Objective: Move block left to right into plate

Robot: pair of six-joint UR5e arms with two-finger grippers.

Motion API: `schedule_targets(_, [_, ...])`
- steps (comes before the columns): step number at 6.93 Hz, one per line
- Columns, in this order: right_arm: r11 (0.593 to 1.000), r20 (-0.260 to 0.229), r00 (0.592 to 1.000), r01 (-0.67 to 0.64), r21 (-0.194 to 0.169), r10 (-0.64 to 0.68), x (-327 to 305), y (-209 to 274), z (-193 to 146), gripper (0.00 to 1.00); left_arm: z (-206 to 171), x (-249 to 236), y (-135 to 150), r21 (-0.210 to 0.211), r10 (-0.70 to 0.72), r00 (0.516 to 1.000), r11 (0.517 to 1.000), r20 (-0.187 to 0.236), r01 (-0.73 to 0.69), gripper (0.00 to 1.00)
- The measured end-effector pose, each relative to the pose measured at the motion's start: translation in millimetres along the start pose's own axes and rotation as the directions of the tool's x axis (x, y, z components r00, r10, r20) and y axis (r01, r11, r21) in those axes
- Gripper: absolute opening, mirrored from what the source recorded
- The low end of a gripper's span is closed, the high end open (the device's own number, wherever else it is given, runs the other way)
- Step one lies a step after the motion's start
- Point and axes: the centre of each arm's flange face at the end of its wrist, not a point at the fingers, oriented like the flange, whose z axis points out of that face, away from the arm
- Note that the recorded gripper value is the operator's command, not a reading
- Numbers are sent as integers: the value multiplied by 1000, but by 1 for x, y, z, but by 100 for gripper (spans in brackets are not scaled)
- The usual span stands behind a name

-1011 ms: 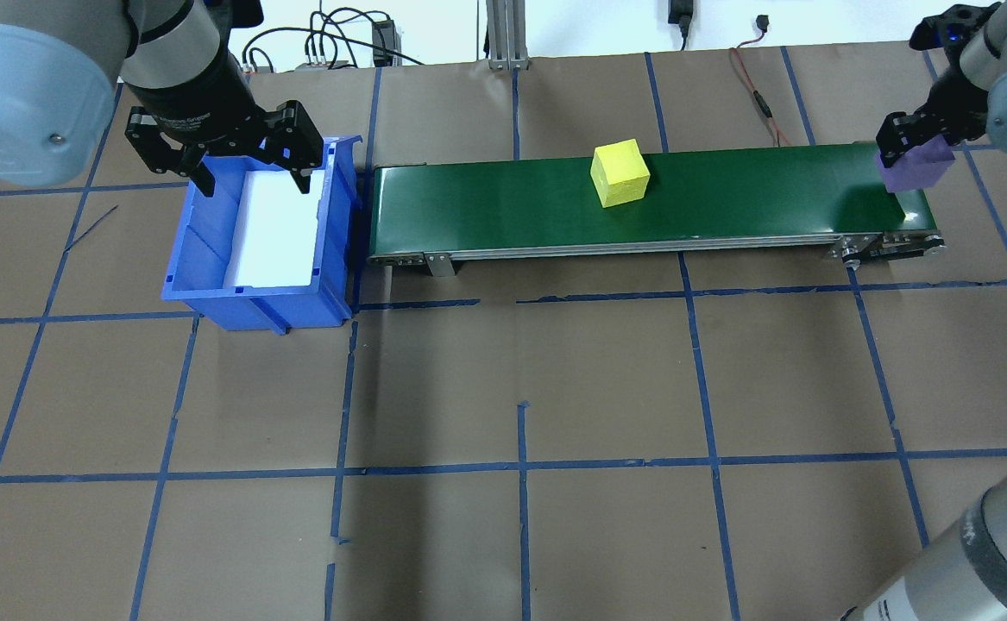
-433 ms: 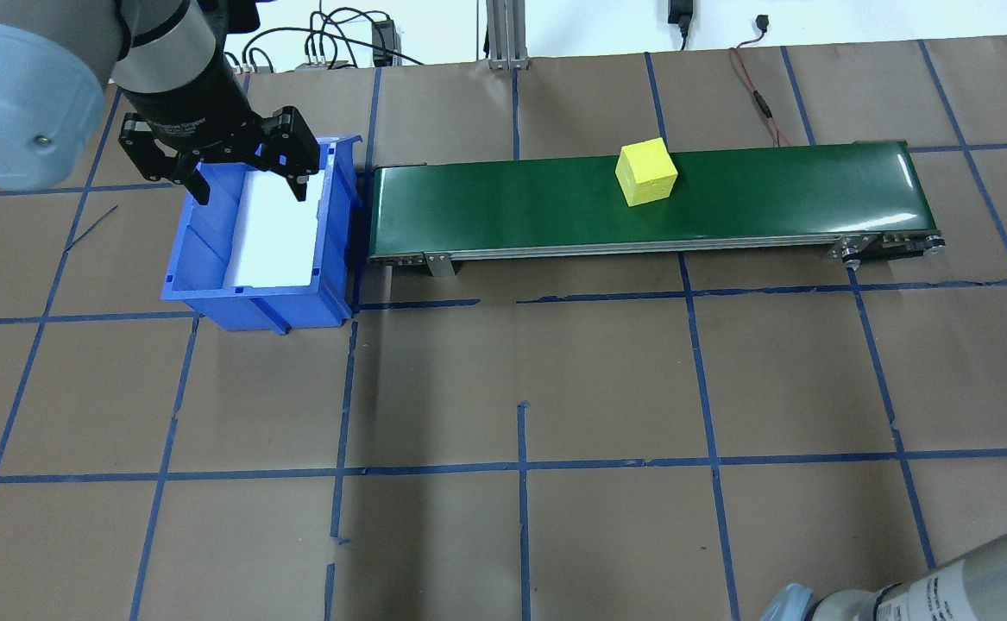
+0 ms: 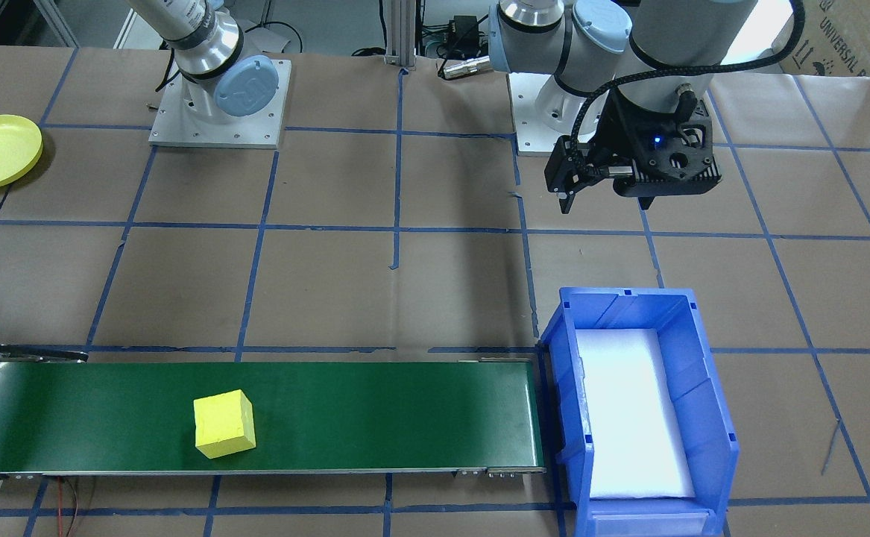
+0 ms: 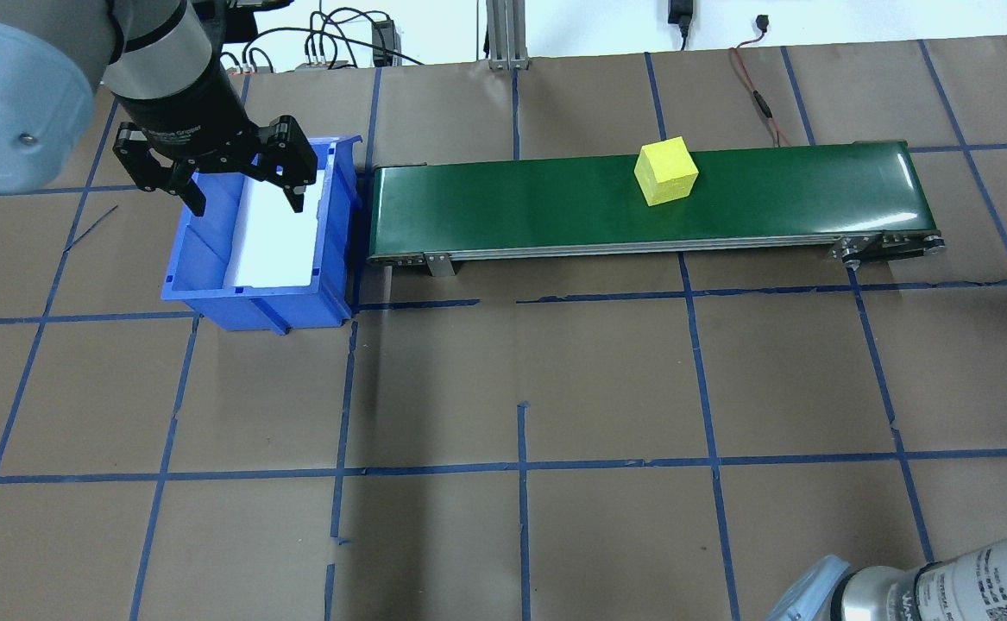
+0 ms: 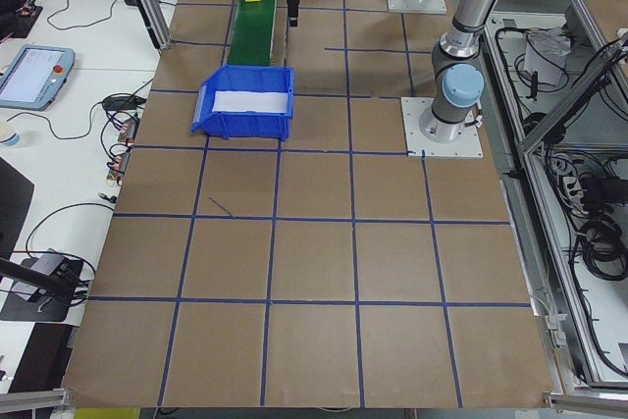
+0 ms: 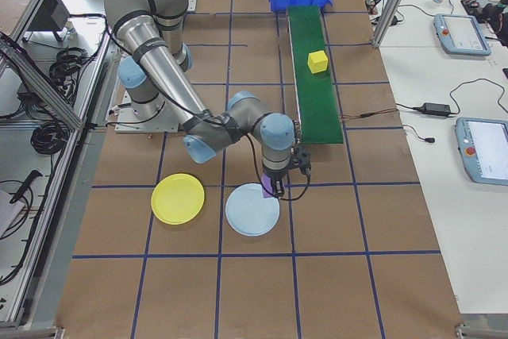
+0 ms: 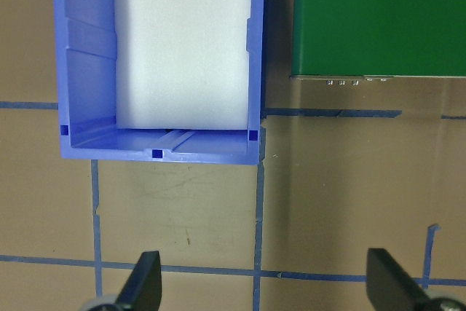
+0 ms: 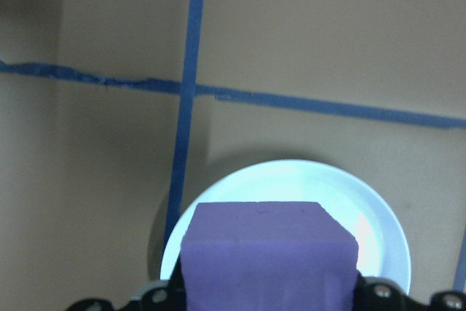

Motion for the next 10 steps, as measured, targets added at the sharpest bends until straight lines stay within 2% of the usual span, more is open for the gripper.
schedule_targets(1, [1000, 2, 1000, -22, -5, 22, 5, 23, 19, 55, 0, 0, 0, 0, -1, 1000, 1000, 0, 1, 100])
schedule_targets(2, [1000, -2, 1000, -31, -1, 31, 8, 31, 29, 63, 0, -1, 0, -1, -1, 1000, 1000, -1, 1, 100])
schedule_targets(3, [999, -3, 999, -34, -1, 34, 11, 34, 38, 98, 0, -2, 0, -2, -2, 1000, 1000, -2, 2, 100])
schedule_targets(6, [999, -12, 999, -40, -2, 40, 15, 34, 42, 100, 1, -5, -1, -3, -7, 1000, 1000, -4, 7, 100])
schedule_targets(7, [998, -19, 998, -56, 8, 56, 19, 31, 24, 100, 1, -6, -2, -4, -6, 1000, 1000, -4, 6, 100])
schedule_targets(8, [996, -4, 996, -89, 4, 89, 16, 24, 0, 100, 1, -7, -2, -4, -5, 1000, 1000, -5, 5, 100])
schedule_targets(9, [994, 23, 993, -111, -9, 112, -6, 3, -19, 100, 2, -7, -2, -5, -4, 1000, 1000, -7, 4, 100])
schedule_targets(10, [994, 28, 993, -111, -5, 112, -43, -34, -36, 100, 4, -8, -3, -9, 7, 1000, 1000, -13, -7, 100])
